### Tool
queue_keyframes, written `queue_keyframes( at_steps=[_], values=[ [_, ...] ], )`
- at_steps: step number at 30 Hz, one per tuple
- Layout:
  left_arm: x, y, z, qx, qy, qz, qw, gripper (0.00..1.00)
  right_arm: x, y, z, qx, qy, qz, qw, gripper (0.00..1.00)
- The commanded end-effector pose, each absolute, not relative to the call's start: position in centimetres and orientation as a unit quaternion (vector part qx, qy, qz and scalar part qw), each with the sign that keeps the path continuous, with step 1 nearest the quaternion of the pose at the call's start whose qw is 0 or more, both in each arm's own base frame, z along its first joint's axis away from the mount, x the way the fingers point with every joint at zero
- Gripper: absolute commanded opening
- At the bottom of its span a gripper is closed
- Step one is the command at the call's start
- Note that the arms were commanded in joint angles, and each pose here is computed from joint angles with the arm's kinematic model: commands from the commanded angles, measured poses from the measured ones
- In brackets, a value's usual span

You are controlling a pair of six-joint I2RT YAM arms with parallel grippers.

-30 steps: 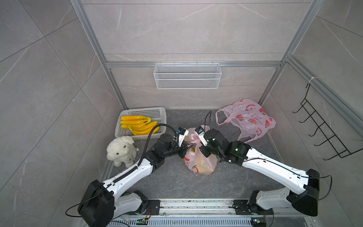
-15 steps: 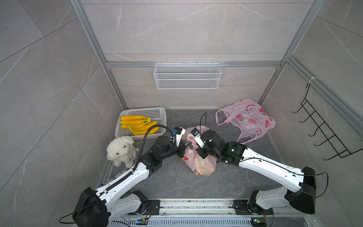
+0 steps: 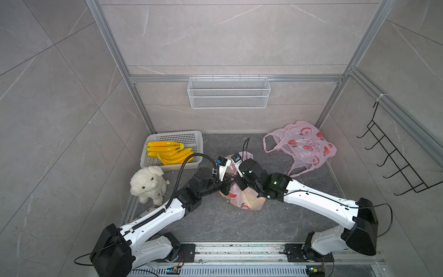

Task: Place the banana into a plastic bag & tie a knot
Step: Cross the plastic bag at the center of the board.

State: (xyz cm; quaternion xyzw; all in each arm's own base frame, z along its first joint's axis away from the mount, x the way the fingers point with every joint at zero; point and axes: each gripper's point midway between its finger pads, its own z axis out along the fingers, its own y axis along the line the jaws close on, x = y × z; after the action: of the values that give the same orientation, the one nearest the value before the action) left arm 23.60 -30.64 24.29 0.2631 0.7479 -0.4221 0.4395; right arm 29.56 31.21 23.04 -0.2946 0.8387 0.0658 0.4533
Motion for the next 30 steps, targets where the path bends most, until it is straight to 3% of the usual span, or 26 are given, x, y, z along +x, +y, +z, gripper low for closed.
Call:
queue_keyframes(
  at_steps=[1, 8, 11, 14, 22, 26, 30],
  values=[
    [22.7, -32.3, 26.7, 0.258, 0.714, -0.469, 0.451, 0.00, 30.1, 31.5, 24.8, -0.239, 0.828, 0.102, 0.497, 0.00],
    [22.4, -33.6, 25.3, 0.252, 0.722, -0.483, 0.427, 0.11, 29.2, 32.1, 24.4, -0.209, 0.819, 0.201, 0.495, 0.00],
    [21.8, -32.8, 25.9, 0.256, 0.721, -0.477, 0.433, 0.25, 29.1, 31.6, 23.4, -0.199, 0.819, 0.230, 0.487, 0.00],
    [21.4, -31.0, 26.6, 0.262, 0.723, -0.445, 0.459, 0.39, 28.6, 31.6, 23.0, -0.211, 0.809, 0.250, 0.488, 0.00],
    [21.9, -26.1, 32.6, 0.241, 0.701, -0.362, 0.565, 0.57, 28.3, 31.7, 22.1, -0.230, 0.806, 0.248, 0.486, 0.00],
    [25.0, -24.0, 34.7, 0.192, 0.715, -0.292, 0.606, 0.68, 28.4, 31.3, 21.9, -0.224, 0.807, 0.241, 0.490, 0.00],
    [29.6, -22.7, 34.3, 0.150, 0.759, -0.240, 0.587, 0.69, 28.3, 31.0, 21.8, -0.224, 0.809, 0.236, 0.490, 0.00]
  ],
)
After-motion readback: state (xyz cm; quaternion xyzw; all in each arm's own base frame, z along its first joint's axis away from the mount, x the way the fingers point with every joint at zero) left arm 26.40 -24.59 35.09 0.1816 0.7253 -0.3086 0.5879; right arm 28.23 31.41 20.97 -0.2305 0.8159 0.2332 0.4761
